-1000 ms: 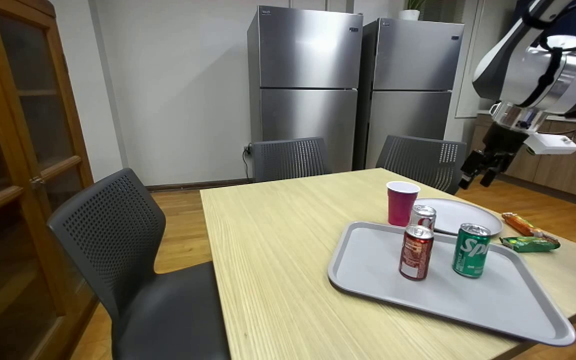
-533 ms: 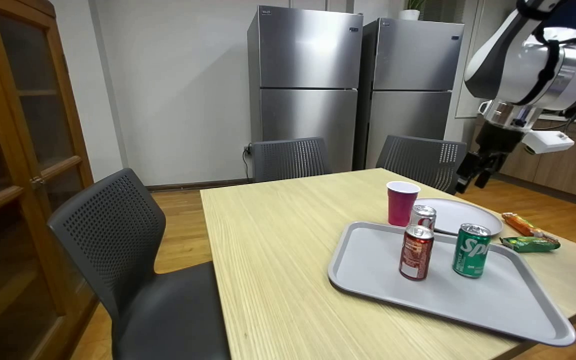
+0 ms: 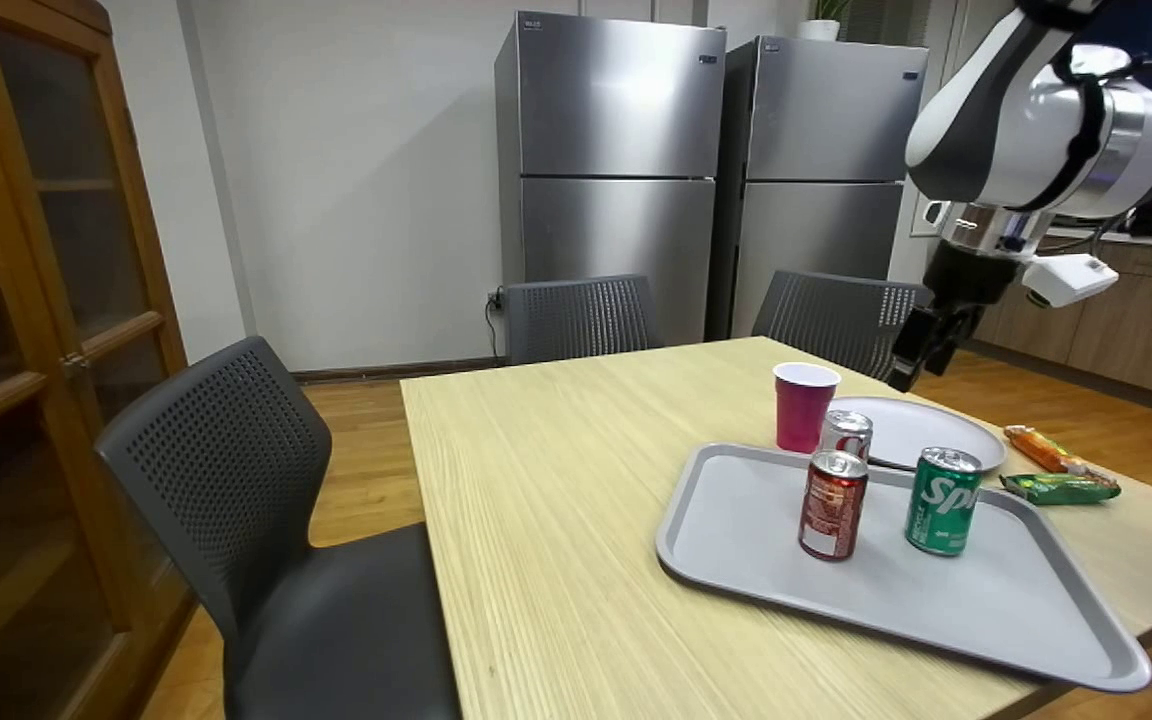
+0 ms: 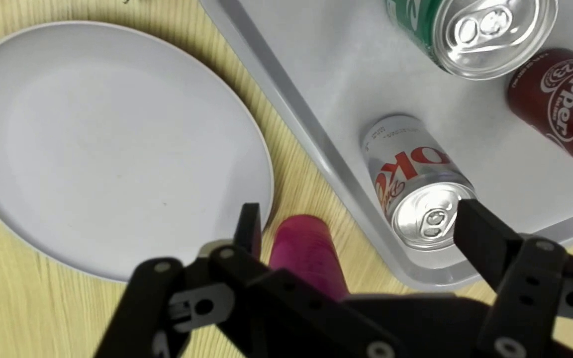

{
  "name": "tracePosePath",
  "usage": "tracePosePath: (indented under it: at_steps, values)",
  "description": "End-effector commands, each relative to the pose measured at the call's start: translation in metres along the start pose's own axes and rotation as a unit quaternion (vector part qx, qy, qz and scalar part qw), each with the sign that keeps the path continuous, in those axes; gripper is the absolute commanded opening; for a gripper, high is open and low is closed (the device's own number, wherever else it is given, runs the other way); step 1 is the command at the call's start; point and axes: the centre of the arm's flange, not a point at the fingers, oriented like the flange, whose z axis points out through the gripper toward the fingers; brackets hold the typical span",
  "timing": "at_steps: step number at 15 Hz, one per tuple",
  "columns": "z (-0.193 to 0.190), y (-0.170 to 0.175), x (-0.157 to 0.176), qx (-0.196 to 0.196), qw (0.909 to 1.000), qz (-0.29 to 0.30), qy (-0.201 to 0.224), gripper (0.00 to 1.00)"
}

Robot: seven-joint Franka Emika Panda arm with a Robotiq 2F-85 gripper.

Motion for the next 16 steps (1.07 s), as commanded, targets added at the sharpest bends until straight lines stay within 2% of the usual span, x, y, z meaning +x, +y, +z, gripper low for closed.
tracePosePath:
  at_steps: [1,7,8,16]
  values:
    - [-0.009,-0.026,0.009,-0.014,0.9999,0.0,-0.003,1.0]
    - [0.004,-0.049,0.025,-0.012,0.9998,0.006,-0.012,1.0]
    - [0.007,-0.041,0.025,-0.003,0.9999,0.003,-0.014,1.0]
    - [0.008,-0.044,0.027,-0.003,0.9999,0.003,-0.015,1.0]
